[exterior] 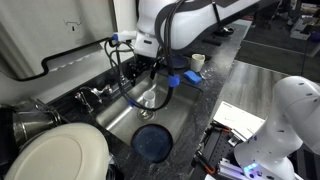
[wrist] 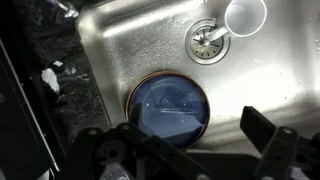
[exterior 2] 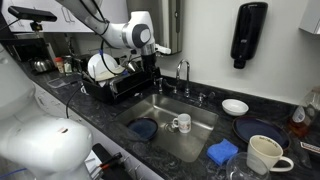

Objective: Put the cup in the sink upright, then move it backwards

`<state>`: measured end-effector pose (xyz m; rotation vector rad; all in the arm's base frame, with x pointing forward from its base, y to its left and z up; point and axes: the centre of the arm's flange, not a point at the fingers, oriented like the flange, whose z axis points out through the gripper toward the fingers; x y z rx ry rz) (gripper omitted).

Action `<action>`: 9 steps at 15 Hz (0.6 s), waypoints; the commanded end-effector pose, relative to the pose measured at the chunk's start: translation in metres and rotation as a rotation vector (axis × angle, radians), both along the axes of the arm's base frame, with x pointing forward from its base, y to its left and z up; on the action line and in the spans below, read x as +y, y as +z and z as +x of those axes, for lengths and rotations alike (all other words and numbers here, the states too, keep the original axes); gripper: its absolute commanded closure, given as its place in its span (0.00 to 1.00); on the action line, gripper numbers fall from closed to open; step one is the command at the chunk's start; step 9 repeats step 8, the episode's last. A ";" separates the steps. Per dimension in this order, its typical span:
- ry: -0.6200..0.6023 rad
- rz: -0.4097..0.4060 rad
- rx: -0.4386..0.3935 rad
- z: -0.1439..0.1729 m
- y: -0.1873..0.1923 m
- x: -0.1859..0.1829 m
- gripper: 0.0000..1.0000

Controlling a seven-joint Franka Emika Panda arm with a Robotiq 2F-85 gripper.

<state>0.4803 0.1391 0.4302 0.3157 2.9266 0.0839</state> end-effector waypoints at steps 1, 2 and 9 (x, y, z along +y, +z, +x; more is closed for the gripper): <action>0.197 -0.033 -0.028 0.023 -0.011 -0.003 0.00; 0.245 -0.057 -0.031 0.023 -0.011 0.003 0.00; 0.224 -0.089 -0.023 -0.014 -0.013 0.050 0.00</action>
